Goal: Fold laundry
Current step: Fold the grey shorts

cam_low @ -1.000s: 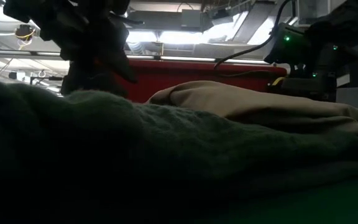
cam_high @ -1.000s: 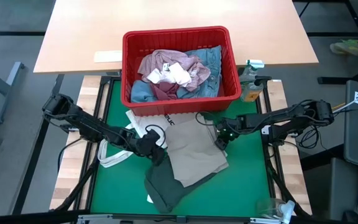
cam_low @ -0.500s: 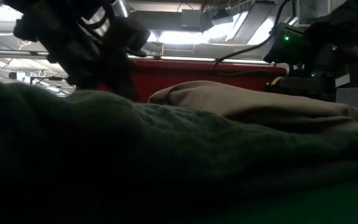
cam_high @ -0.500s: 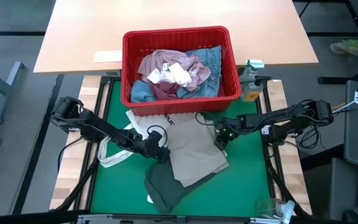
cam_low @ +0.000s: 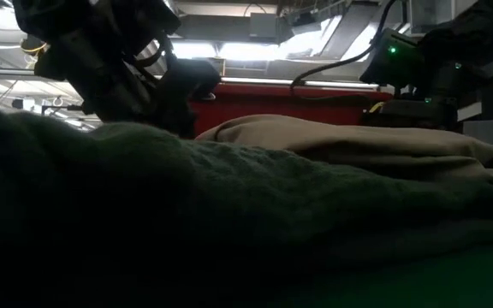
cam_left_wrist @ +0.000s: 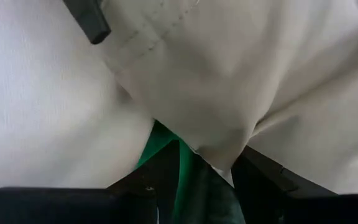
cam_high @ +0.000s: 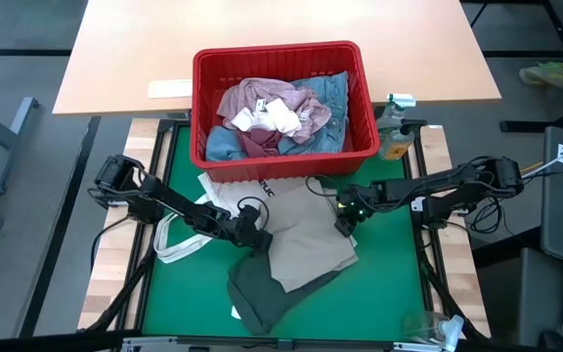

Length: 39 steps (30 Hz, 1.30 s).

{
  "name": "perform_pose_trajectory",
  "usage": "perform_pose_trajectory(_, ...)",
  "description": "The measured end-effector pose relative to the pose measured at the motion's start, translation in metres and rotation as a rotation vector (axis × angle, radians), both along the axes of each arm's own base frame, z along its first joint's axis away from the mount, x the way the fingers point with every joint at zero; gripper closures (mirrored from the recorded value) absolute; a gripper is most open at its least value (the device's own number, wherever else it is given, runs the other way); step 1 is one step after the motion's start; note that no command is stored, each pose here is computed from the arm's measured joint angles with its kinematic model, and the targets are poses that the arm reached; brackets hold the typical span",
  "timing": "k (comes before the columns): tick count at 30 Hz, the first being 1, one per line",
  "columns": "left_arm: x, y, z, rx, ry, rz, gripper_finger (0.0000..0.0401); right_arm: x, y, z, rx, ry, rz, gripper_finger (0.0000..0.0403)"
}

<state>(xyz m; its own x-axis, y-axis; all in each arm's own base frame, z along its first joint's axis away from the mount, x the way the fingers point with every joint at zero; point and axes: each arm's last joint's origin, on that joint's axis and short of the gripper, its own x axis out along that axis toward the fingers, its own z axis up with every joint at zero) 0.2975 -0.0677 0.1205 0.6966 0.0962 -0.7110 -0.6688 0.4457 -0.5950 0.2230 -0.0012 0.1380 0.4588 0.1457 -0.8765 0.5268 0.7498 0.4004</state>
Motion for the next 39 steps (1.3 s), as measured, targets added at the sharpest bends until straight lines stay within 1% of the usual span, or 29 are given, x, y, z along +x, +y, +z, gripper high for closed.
perform_pose_trajectory(2,0.000,0.000,0.000,0.012,-0.001,-0.005,0.0269,0.002,0.000,0.001,0.000,-0.019,0.000,0.0245)
perform_pose_trajectory(5,0.000,0.000,0.000,0.034,-0.003,-0.015,0.0284,0.005,0.000,0.003,-0.001,-0.060,0.000,0.0285)
perform_pose_trajectory(11,0.001,0.000,0.001,0.065,-0.003,-0.041,0.0351,0.010,0.000,0.006,-0.003,-0.116,0.000,0.0381)
perform_pose_trajectory(13,0.001,0.000,0.001,0.075,-0.001,-0.051,0.0377,0.010,0.000,0.006,-0.003,-0.118,0.000,0.0396)
perform_pose_trajectory(15,0.001,0.000,0.001,0.079,-0.001,-0.055,0.0394,0.010,0.000,0.007,0.005,-0.119,-0.013,0.0390)
perform_pose_trajectory(18,0.000,0.000,0.005,0.073,-0.012,-0.059,0.0395,0.013,0.001,0.011,0.035,-0.133,0.002,0.0384)
perform_pose_trajectory(22,-0.002,0.001,0.022,0.053,-0.065,-0.065,0.0398,0.022,0.001,0.022,0.055,-0.179,0.039,0.0399)
perform_pose_trajectory(28,-0.008,0.001,0.052,0.016,-0.171,-0.079,0.0400,0.037,0.002,0.045,0.066,-0.269,0.108,0.0398)
perform_pose_trajectory(32,-0.012,-0.001,0.066,0.001,-0.219,-0.090,0.0400,0.046,0.003,0.062,0.069,-0.327,0.150,0.0398)
perform_pose_trajectory(34,-0.013,0.000,0.070,0.001,-0.231,-0.091,0.0400,0.049,0.003,0.069,0.062,-0.348,0.169,0.0398)
perform_pose_trajectory(39,-0.016,0.000,0.069,0.024,-0.197,-0.107,0.0401,0.047,0.003,0.068,0.067,-0.302,0.166,0.0398)
